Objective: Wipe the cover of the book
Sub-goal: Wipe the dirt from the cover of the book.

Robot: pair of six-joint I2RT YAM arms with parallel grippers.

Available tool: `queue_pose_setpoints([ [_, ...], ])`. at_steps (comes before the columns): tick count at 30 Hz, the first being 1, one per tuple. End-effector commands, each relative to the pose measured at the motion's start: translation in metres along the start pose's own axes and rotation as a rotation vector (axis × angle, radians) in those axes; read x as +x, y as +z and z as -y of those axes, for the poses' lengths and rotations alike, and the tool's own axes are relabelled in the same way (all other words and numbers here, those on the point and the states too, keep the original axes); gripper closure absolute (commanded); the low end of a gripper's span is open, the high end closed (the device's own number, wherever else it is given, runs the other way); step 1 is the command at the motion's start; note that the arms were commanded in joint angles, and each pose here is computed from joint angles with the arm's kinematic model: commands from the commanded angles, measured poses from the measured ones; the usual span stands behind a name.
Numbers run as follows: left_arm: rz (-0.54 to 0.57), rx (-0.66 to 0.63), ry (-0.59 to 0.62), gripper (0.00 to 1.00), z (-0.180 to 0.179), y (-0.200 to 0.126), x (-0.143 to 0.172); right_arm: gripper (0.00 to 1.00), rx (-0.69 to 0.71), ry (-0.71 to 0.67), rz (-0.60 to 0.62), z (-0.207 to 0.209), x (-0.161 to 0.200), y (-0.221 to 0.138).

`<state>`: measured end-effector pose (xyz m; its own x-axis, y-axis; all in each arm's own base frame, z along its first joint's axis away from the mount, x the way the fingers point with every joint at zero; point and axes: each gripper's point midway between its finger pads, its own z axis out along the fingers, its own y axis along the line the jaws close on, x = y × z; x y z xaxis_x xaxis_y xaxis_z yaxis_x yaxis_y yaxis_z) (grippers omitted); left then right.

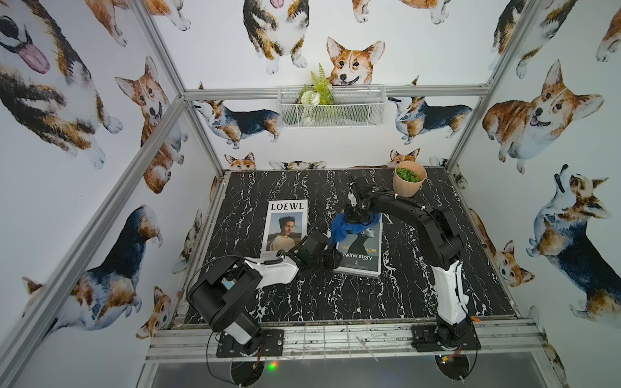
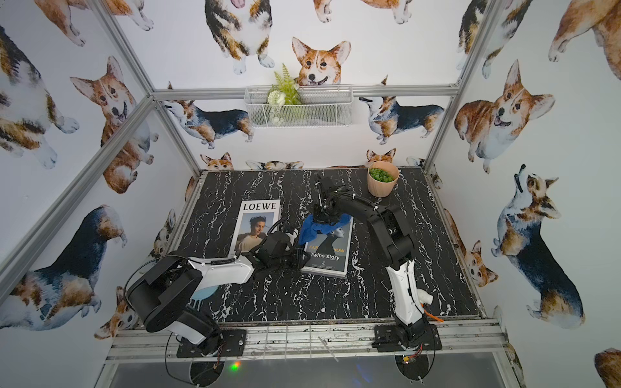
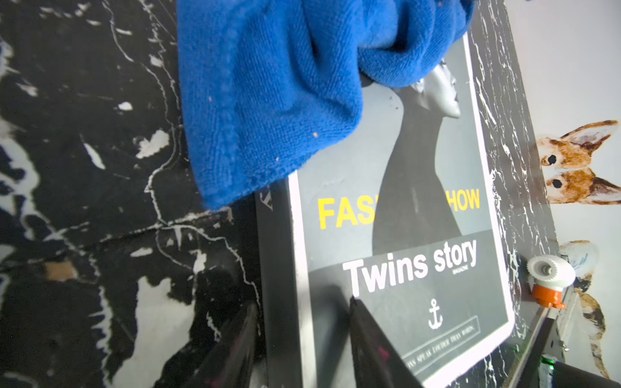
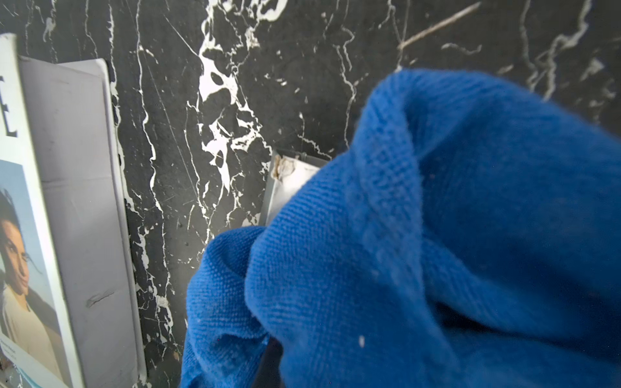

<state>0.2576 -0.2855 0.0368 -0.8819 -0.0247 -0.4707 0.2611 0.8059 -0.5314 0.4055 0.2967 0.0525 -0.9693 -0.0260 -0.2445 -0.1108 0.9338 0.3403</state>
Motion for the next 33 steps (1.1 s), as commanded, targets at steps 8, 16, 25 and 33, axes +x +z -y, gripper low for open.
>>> queue_pose_setpoints([
  [8,-0.135,-0.162,-0.033,0.54,-0.039,0.0,0.04,1.0,0.125,0.11,-0.016,0.086,0.016,-0.039],
  [16,-0.141,-0.159,-0.029,0.54,-0.037,0.003,0.041,1.0,0.18,0.14,0.029,0.123,0.02,-0.081],
  [25,-0.14,-0.132,-0.044,0.56,-0.03,0.007,0.044,1.0,0.138,0.168,-0.004,0.113,0.082,-0.086],
  [33,-0.133,-0.101,-0.061,0.6,-0.024,0.012,0.045,1.0,0.148,0.041,-0.122,0.068,0.16,-0.055],
])
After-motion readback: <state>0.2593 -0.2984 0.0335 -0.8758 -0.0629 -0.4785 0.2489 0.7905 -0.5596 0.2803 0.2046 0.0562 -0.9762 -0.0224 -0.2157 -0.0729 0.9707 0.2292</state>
